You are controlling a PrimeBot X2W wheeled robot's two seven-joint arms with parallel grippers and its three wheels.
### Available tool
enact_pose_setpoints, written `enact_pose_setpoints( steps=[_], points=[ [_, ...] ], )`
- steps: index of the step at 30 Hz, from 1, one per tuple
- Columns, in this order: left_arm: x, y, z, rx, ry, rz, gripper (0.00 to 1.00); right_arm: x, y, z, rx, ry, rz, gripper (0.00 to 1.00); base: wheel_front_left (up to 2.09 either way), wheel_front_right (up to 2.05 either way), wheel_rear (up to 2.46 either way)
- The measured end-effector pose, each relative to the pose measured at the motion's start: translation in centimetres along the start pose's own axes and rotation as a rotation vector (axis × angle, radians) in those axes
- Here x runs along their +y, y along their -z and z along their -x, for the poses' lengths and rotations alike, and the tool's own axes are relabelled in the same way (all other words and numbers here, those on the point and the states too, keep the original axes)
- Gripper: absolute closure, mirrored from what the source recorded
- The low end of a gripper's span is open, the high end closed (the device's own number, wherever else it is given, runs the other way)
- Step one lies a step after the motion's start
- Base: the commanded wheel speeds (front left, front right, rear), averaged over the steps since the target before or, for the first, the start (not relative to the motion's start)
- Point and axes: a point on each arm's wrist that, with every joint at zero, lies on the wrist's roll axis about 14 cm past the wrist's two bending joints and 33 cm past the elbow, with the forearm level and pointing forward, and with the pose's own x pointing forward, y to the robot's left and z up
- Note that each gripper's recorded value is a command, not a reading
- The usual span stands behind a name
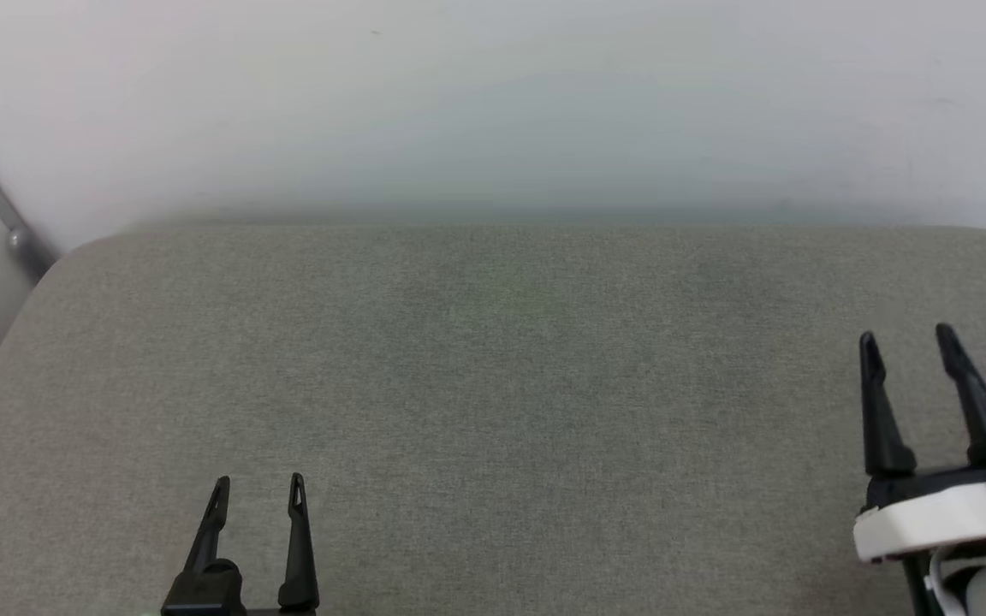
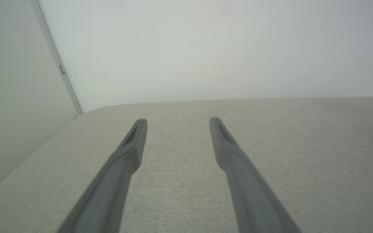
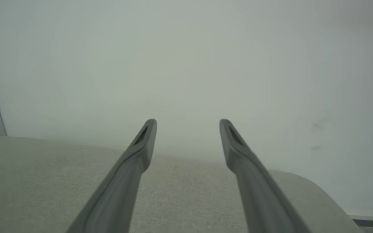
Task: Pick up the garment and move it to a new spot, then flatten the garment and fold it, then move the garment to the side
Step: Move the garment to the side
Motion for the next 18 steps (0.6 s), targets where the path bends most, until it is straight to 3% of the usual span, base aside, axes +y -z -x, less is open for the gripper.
enact_pose_setpoints(
  steps=[5, 18],
  points=[
    [0.4, 0.0, 0.6, 0.000, -0.013, 0.002, 0.00, 2.5, 2.3, 2.4, 0.070, -0.012, -0.087, 0.00, 0.00, 0.00, 0.00],
    [1.1, -0.7, 1.9, -0.021, -0.029, 0.015, 0.00, 3.0, 3.7, 6.3, 0.138, 0.022, -0.154, 0.00, 0.00, 0.00, 0.00]
  ],
)
